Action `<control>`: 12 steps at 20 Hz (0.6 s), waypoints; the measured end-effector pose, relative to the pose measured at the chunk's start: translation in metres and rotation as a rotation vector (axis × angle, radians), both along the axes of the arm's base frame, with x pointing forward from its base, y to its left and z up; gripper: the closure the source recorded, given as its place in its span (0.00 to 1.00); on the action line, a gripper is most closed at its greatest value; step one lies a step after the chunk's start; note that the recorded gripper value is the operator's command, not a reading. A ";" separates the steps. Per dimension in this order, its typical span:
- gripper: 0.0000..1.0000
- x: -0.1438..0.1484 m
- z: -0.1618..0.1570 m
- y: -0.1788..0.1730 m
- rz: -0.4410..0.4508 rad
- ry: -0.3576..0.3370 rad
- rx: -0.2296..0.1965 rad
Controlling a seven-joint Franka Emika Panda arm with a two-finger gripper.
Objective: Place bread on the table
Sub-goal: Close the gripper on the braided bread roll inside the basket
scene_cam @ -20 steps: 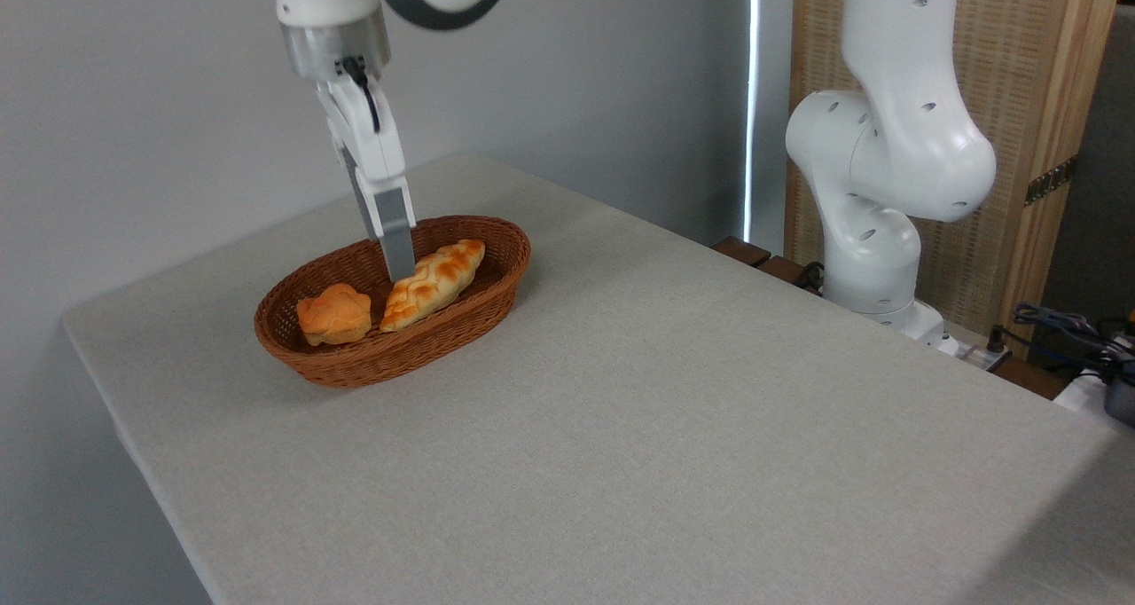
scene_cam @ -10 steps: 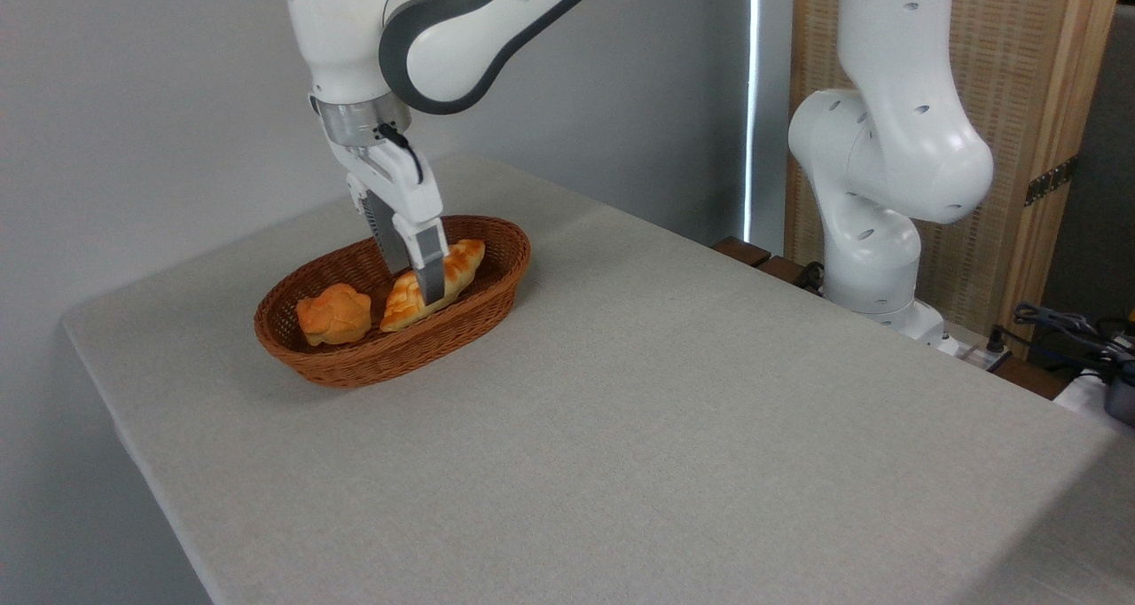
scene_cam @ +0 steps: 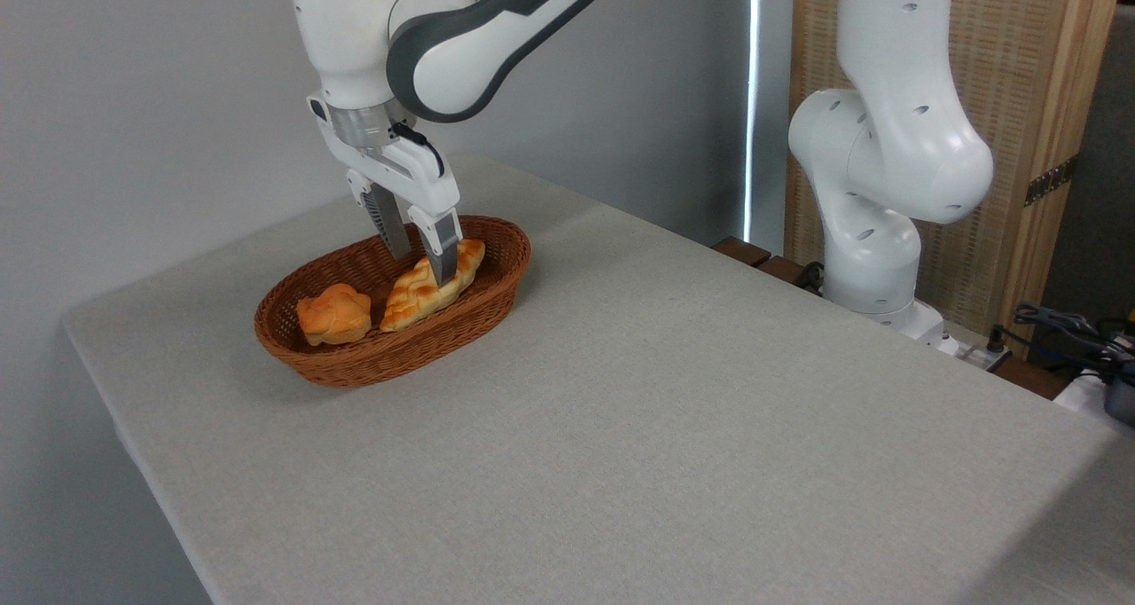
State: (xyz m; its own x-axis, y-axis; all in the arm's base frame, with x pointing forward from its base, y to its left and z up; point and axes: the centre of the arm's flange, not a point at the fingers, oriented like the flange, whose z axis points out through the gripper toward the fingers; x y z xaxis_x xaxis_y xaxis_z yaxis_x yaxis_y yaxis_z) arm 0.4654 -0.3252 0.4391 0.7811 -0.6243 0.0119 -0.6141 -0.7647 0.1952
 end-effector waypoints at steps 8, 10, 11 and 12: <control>0.00 -0.007 -0.018 -0.009 -0.033 0.024 0.025; 0.20 -0.008 -0.020 -0.009 -0.034 0.027 0.028; 0.31 -0.008 -0.021 -0.008 -0.041 0.022 0.039; 0.39 -0.009 -0.023 -0.008 -0.053 0.015 0.055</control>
State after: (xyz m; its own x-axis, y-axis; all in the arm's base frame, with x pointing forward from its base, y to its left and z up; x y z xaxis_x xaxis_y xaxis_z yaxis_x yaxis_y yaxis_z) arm 0.4562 -0.3331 0.4160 0.7468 -0.6641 -0.0348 -0.6514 -0.7410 0.1632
